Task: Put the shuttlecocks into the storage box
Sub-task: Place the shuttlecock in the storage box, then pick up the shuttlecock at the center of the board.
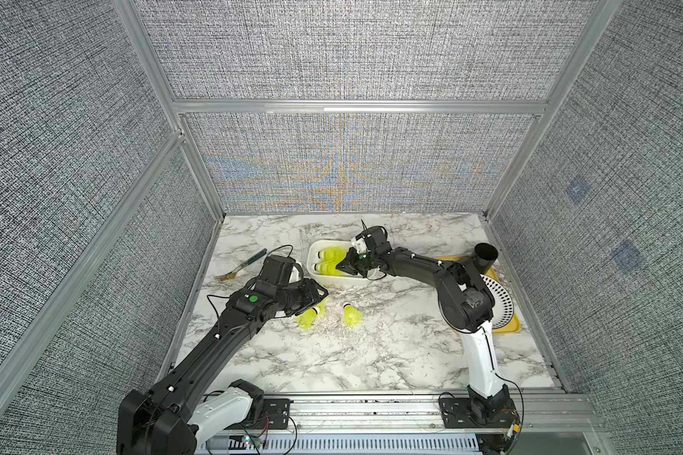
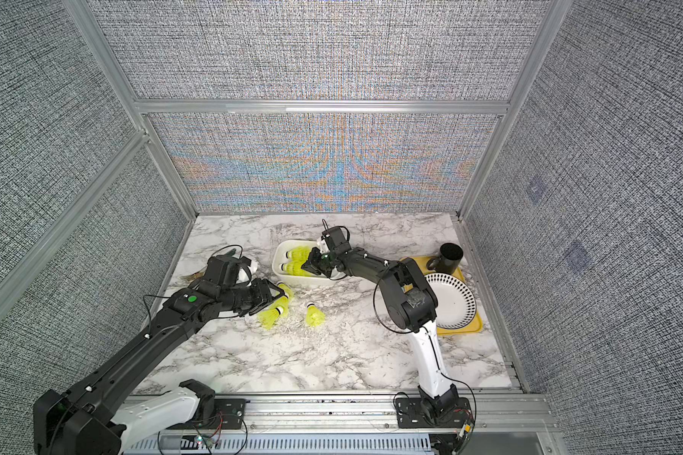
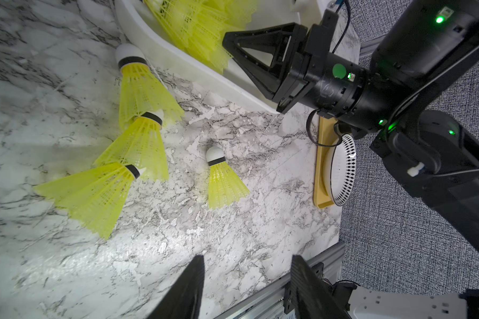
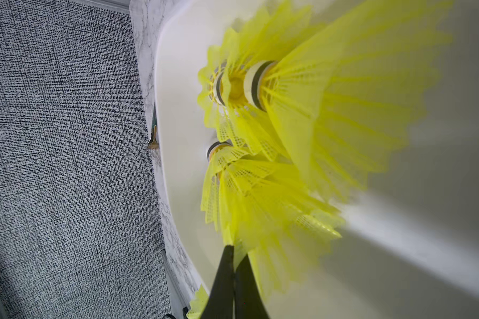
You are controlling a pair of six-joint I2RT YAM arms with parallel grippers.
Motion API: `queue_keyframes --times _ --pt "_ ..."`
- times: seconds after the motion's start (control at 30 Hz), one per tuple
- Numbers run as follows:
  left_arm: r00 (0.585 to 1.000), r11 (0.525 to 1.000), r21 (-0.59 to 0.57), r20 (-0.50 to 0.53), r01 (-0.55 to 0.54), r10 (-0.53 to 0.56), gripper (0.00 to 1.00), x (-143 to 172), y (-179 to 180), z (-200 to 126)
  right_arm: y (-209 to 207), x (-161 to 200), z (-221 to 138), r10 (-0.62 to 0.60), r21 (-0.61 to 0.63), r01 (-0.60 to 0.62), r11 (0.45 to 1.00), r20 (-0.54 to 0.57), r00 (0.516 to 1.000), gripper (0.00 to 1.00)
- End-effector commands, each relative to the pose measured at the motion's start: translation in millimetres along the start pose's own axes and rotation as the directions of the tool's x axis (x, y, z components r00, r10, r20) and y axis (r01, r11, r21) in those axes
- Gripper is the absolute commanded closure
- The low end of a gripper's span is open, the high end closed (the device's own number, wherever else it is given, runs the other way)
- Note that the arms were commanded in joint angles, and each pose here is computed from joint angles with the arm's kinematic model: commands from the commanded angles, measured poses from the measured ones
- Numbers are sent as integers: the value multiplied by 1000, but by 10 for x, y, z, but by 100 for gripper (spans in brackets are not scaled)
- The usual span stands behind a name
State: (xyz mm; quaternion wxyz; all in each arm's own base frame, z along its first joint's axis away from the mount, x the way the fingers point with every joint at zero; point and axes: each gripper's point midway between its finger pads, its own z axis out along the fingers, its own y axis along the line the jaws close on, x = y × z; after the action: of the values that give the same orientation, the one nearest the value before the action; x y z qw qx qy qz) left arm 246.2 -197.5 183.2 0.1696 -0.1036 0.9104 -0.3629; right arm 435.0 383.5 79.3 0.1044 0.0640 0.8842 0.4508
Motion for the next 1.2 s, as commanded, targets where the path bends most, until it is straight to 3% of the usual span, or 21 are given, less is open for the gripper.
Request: queue_keyframes --times 0.0,0.07,0.23,0.5,0.87,1.17 --pt "1000 1000 13 14 -14 14 47 -35 -50 -21 -12 23 18 -7 10 8 1000 -16 1000 100" --pt "1000 1000 11 12 -14 14 47 -27 -47 -21 2 18 2 -14 15 14 1000 -16 1000 98" --pt "1000 1000 9 11 -13 13 46 -14 -34 -20 44 -14 -87 -36 54 37 998 -4 999 71" --pt "1000 1000 7 11 -15 15 46 -12 -28 -15 29 16 -232 -50 155 52 987 -16 999 48" --pt "1000 1000 4 -3 -23 23 47 5 -19 19 63 83 -521 -81 258 80 963 -4 997 45" --pt "997 999 5 -53 -50 50 46 168 15 -1 207 276 -978 -79 286 50 957 90 993 45"
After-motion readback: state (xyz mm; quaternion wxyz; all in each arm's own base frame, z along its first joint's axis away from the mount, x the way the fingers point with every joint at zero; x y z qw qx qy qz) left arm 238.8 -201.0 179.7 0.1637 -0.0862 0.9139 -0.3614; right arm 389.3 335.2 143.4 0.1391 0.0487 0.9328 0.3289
